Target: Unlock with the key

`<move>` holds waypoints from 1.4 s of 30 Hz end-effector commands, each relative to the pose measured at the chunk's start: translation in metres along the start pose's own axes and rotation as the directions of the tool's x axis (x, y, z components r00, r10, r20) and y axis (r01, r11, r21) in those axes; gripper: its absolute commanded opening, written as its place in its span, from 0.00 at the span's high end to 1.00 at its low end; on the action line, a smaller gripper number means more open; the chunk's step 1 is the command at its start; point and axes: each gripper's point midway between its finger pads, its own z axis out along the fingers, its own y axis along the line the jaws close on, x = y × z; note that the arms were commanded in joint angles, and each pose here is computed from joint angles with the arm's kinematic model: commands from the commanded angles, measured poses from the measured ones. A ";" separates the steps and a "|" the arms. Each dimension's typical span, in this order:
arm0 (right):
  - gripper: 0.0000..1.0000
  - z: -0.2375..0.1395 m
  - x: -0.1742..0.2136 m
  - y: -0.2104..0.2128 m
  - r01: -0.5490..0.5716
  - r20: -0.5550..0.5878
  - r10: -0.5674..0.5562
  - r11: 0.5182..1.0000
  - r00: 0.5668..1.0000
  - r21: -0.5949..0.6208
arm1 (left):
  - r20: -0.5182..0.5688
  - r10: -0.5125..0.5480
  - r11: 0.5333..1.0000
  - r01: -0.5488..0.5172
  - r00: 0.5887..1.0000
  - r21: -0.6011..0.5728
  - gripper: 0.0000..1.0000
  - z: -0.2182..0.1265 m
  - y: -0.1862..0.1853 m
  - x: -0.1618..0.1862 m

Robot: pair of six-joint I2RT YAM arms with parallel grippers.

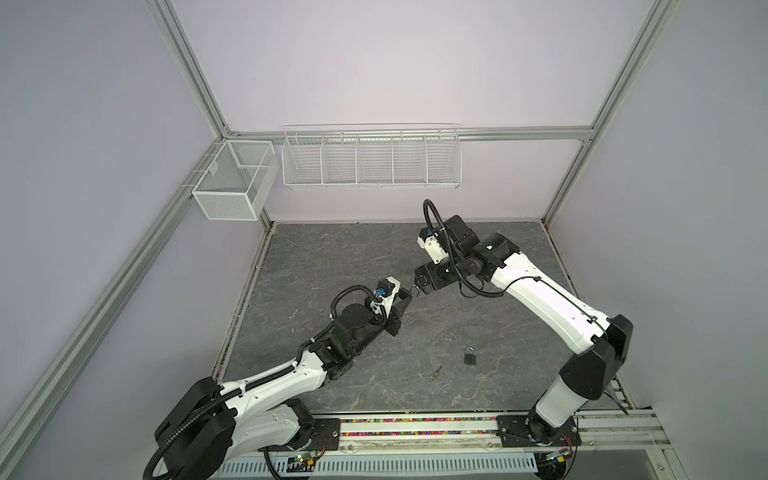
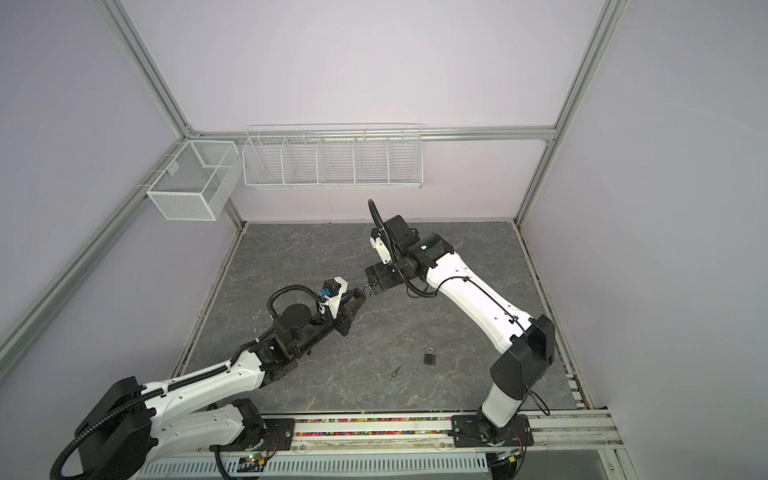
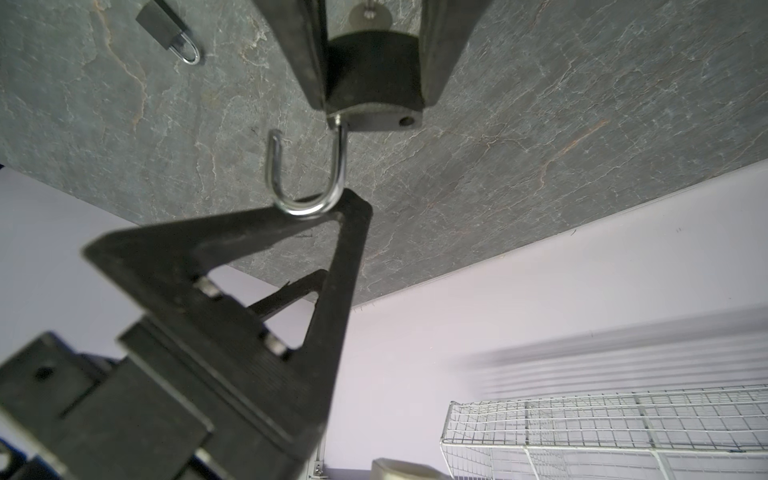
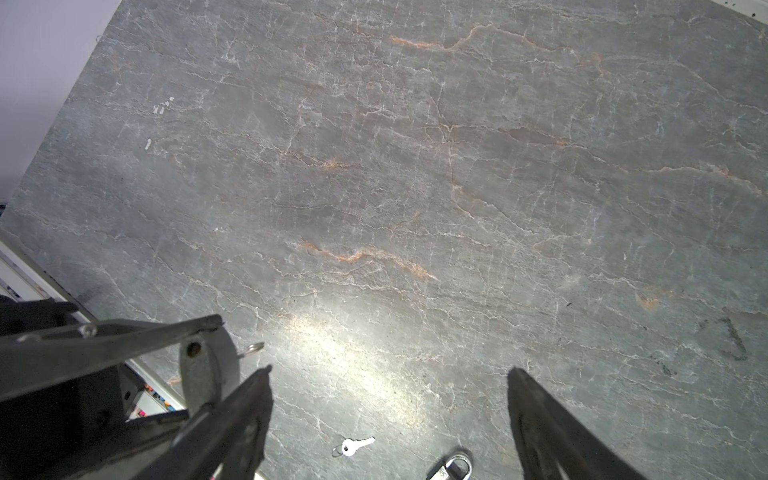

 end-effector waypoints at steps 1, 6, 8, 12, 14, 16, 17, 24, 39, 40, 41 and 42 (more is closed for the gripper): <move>0.11 -0.011 0.006 0.003 0.003 0.015 -0.002 0.999 1.000 -0.039 | 0.050 -0.003 1.000 0.003 0.999 -0.015 1.00 -0.001 0.002 -0.013; 0.11 -0.015 0.009 -0.011 -0.011 0.024 0.011 1.000 1.000 0.012 | 0.048 -0.029 0.998 0.031 0.998 -0.050 1.00 0.001 0.008 -0.014; 0.11 -0.020 0.013 -0.019 -0.026 0.035 0.024 0.999 0.999 0.039 | 0.022 -0.046 0.994 0.048 0.999 -0.094 1.00 0.003 0.015 -0.012; 0.12 -0.031 0.014 -0.031 -0.070 0.110 0.064 0.996 0.992 0.047 | -0.034 -0.125 0.967 0.114 0.992 -0.229 1.00 0.003 0.037 -0.002; 0.12 -0.033 0.021 -0.038 -0.096 0.130 0.089 0.994 0.988 0.050 | -0.087 -0.164 0.951 0.133 0.983 -0.280 1.00 0.002 0.045 0.006; 0.12 -0.032 0.033 -0.043 -0.113 0.146 0.105 0.992 0.984 0.048 | -0.184 -0.221 0.931 0.151 0.958 -0.332 1.00 0.003 0.053 0.019; 0.12 -0.031 0.038 -0.045 -0.127 0.162 0.118 0.991 0.980 0.045 | -0.241 -0.256 0.914 0.153 0.936 -0.376 1.00 0.002 0.059 0.027; 0.12 -0.020 0.064 -0.043 -0.241 0.207 0.243 0.970 0.948 -0.035 | -0.522 -0.423 0.854 0.133 0.741 -0.503 1.00 0.010 0.070 0.076; 0.11 -0.009 0.082 -0.049 -0.382 0.246 0.388 0.921 0.888 -0.077 | -0.630 -0.584 0.775 0.118 0.512 -0.621 1.00 0.052 0.089 0.148; 0.11 -0.009 0.082 -0.050 -0.382 0.249 0.389 0.921 0.887 -0.077 | -0.632 -0.586 0.773 0.116 0.507 -0.624 1.00 0.053 0.089 0.151; 0.12 -0.008 0.082 -0.050 -0.383 0.249 0.390 0.920 0.886 -0.076 | -0.631 -0.588 0.771 0.113 0.506 -0.627 1.00 0.054 0.089 0.153; 0.12 -0.008 0.081 -0.050 -0.384 0.252 0.391 0.920 0.885 -0.078 | -0.631 -0.588 0.768 0.107 0.506 -0.631 1.00 0.054 0.091 0.155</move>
